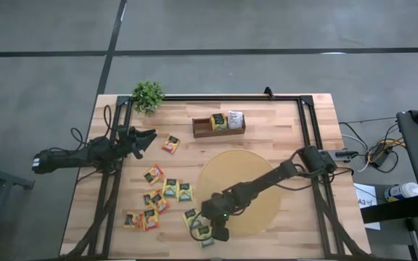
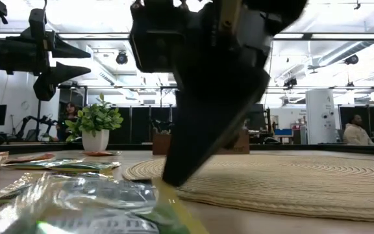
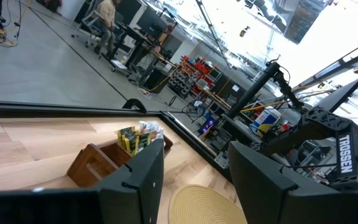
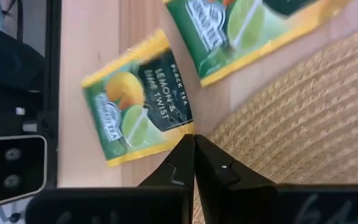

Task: Pick & Place Tea
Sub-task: Put the yellow tea bag into the middle section of the wooden organizer

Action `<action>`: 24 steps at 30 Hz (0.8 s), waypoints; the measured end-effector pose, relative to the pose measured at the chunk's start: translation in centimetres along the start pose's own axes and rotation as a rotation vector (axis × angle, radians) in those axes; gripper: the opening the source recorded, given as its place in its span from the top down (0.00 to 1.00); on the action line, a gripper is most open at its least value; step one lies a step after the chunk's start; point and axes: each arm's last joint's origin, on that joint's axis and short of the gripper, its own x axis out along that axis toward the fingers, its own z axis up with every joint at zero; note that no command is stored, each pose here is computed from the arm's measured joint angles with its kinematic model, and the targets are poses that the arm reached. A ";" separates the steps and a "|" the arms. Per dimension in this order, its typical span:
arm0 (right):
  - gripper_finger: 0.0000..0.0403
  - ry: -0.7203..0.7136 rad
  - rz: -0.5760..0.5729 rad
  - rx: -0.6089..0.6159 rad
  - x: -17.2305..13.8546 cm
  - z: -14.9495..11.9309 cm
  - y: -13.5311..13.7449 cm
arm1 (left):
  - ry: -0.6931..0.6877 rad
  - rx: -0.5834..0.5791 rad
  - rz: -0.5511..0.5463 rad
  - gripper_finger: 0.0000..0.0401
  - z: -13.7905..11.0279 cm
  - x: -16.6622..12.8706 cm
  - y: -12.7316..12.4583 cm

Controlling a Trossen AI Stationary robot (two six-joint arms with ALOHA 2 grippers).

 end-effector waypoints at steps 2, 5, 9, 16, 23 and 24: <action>0.98 0.004 -0.004 -0.007 -0.5 0.4 0.3 | 0.000 0.000 0.000 0.57 0.0 0.0 0.0; 0.98 0.008 -0.004 -0.040 -1.3 1.2 1.0 | 0.000 0.000 0.000 0.57 0.0 0.0 0.0; 0.98 0.009 -0.009 -0.084 -2.2 2.1 1.8 | 0.000 0.000 0.000 0.57 0.0 0.0 0.0; 0.98 -0.002 -0.082 -0.158 -4.3 3.7 2.9 | 0.000 0.000 0.000 0.57 0.0 0.0 0.0; 0.98 -0.033 -0.162 -0.210 -7.1 5.8 3.7 | 0.000 0.000 0.000 0.57 0.0 0.0 0.0; 0.98 -0.040 -0.177 -0.221 -7.6 6.1 3.9 | 0.000 0.000 0.000 0.57 0.0 0.0 0.0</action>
